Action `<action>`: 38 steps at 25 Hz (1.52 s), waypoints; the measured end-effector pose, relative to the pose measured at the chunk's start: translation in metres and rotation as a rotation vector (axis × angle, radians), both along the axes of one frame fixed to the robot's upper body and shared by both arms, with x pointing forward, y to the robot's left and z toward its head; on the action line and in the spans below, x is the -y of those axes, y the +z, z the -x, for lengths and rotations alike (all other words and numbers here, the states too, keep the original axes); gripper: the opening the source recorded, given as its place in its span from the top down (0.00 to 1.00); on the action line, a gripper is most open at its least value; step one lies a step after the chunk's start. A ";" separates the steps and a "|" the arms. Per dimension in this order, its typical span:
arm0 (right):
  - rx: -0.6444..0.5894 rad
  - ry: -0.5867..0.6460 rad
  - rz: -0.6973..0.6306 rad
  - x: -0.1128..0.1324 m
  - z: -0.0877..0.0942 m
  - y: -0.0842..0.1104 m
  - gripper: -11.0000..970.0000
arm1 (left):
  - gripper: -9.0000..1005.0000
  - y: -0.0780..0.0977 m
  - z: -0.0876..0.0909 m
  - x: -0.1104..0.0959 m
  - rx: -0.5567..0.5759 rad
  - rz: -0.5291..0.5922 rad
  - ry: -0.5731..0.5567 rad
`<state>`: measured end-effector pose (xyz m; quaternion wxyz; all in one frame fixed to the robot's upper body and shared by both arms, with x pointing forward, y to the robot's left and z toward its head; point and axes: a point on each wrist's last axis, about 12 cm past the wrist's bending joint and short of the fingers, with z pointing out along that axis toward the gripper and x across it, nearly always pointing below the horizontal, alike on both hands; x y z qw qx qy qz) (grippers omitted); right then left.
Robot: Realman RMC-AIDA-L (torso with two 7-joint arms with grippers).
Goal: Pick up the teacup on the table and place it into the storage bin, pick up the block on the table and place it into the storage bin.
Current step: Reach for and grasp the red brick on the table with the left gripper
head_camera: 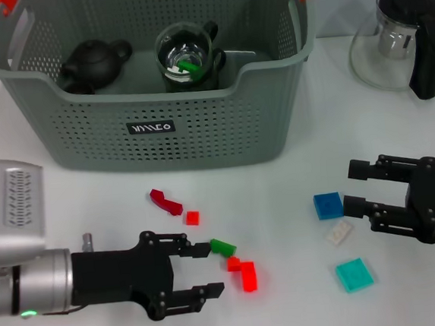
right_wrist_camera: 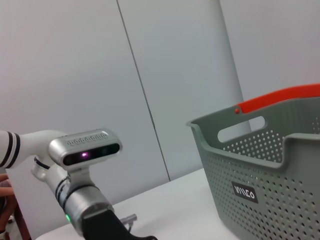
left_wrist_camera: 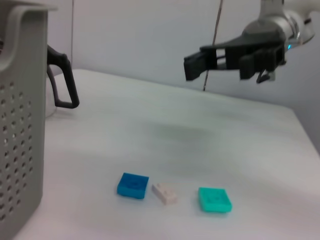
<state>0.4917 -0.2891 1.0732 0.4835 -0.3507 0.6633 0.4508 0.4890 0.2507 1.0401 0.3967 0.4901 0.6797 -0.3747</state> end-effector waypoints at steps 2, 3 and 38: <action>0.001 -0.001 -0.002 0.000 0.000 0.000 0.31 | 0.45 -0.003 -0.005 0.002 0.021 -0.024 0.016; 0.002 -0.002 -0.002 0.000 0.000 0.000 0.31 | 0.45 -0.003 -0.007 0.002 0.031 -0.033 0.024; -0.021 -0.002 -0.021 -0.002 0.000 0.001 0.31 | 0.50 -0.015 -0.045 -0.022 0.058 -0.149 0.420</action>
